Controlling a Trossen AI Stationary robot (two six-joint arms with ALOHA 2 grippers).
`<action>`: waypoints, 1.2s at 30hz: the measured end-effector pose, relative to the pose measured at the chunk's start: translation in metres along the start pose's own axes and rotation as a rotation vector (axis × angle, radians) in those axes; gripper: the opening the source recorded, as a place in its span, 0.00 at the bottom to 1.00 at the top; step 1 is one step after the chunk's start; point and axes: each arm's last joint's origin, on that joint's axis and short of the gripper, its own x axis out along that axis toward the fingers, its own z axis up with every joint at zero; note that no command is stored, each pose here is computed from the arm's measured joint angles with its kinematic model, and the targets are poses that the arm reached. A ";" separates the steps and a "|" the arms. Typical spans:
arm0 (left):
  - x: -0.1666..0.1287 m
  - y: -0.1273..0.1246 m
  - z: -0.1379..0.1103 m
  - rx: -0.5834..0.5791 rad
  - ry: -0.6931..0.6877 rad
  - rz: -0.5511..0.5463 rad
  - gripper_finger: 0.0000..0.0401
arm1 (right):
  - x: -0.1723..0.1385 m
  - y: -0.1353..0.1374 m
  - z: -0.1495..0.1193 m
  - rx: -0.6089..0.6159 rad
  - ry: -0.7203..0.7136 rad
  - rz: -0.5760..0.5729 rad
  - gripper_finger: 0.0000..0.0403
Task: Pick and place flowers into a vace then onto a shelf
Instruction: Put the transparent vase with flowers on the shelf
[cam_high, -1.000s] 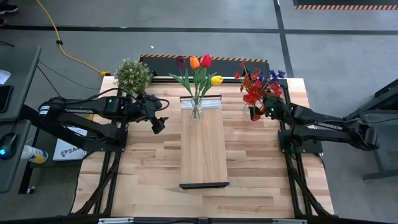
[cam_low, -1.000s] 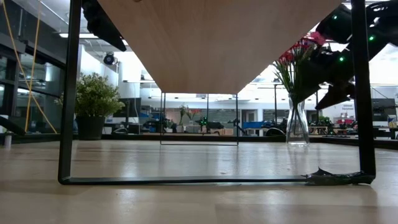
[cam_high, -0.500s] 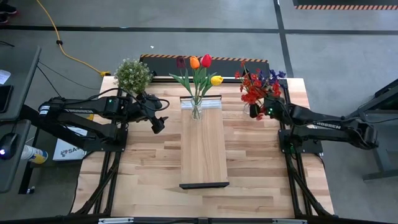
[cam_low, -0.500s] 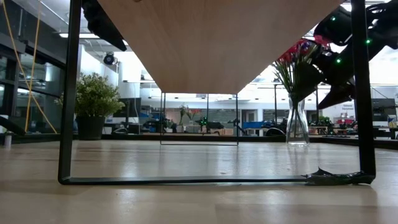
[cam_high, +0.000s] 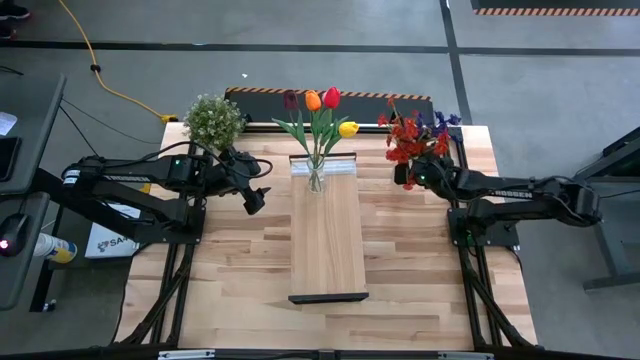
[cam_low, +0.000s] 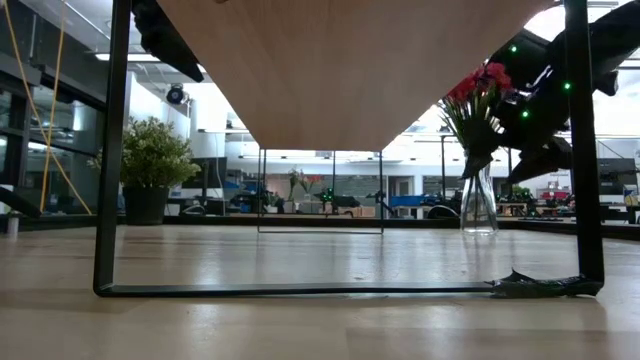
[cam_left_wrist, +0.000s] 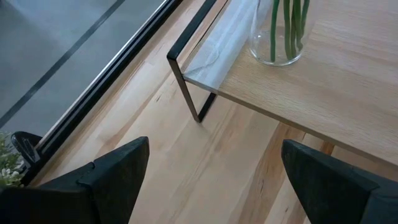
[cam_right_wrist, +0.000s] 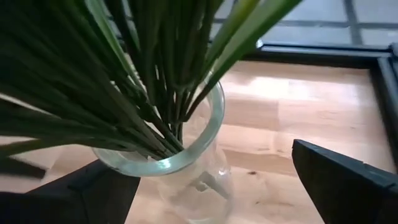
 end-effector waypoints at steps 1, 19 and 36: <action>0.000 0.000 0.000 0.000 0.000 0.000 0.99 | 0.001 0.000 0.000 0.005 -0.009 -0.014 0.98; 0.000 0.000 0.000 0.004 0.001 -0.001 0.99 | 0.020 0.014 -0.003 -0.010 -0.069 -0.027 0.98; 0.000 0.000 0.000 0.004 0.003 -0.005 0.99 | 0.030 0.015 -0.008 -0.047 -0.113 -0.116 0.99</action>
